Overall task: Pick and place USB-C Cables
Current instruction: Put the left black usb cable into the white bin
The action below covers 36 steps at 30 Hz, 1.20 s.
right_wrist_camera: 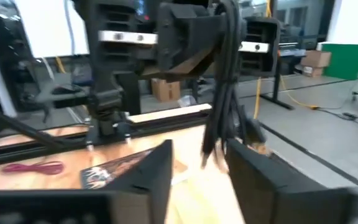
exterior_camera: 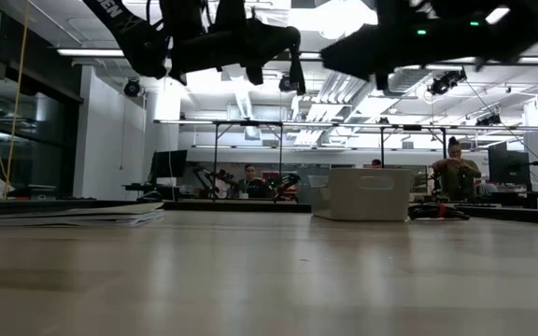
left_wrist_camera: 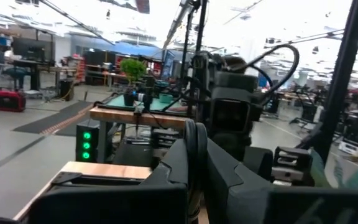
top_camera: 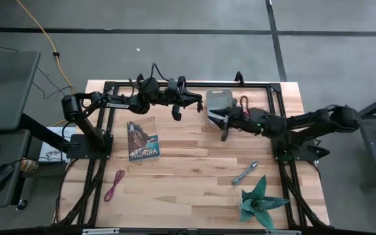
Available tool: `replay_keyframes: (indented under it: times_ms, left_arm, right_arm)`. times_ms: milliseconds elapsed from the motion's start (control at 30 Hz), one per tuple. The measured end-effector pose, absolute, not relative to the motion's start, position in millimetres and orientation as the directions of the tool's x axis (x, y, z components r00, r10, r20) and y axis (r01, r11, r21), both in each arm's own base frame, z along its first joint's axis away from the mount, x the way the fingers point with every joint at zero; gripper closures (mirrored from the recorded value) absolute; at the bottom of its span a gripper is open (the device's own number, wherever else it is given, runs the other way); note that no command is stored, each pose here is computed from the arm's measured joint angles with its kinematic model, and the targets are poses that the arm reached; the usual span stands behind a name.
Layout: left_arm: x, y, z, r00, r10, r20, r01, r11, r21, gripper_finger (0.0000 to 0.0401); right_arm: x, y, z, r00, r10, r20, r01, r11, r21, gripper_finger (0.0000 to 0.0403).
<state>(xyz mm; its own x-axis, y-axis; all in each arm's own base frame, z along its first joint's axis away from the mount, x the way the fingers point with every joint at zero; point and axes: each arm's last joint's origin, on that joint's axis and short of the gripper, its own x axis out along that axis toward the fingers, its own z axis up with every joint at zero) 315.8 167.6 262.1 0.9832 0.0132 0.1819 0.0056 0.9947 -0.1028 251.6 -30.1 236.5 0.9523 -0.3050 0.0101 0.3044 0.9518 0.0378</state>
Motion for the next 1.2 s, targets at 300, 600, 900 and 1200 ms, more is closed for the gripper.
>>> replay_keyframes:
  times_ms: [300,600,900,1200]
  left_arm:
    - [321.5,157.4,260.6,0.986,-0.011,0.167,0.024,0.997,-0.078,0.0401]
    - [324.4,152.1,259.0,0.988,-0.022,0.152,0.033,0.997,-0.070,0.0401]
    - [324.1,153.1,259.4,0.988,-0.016,0.153,0.027,0.997,-0.070,0.0401]
    - [323.3,155.0,258.6,0.989,-0.010,0.146,0.021,0.997,-0.074,0.0383]
  right_arm:
    - [290.8,-49.2,247.6,0.951,-0.304,-0.057,0.304,0.953,0.000,0.0149]
    - [300.0,-53.3,243.6,0.956,-0.283,-0.081,0.285,0.958,0.008,0.0162]
    - [297.6,-53.5,246.3,0.950,-0.302,-0.083,0.304,0.953,0.008,0.0281]
    - [296.8,-53.4,245.3,0.947,-0.304,-0.101,0.308,0.951,0.029,0.0366]
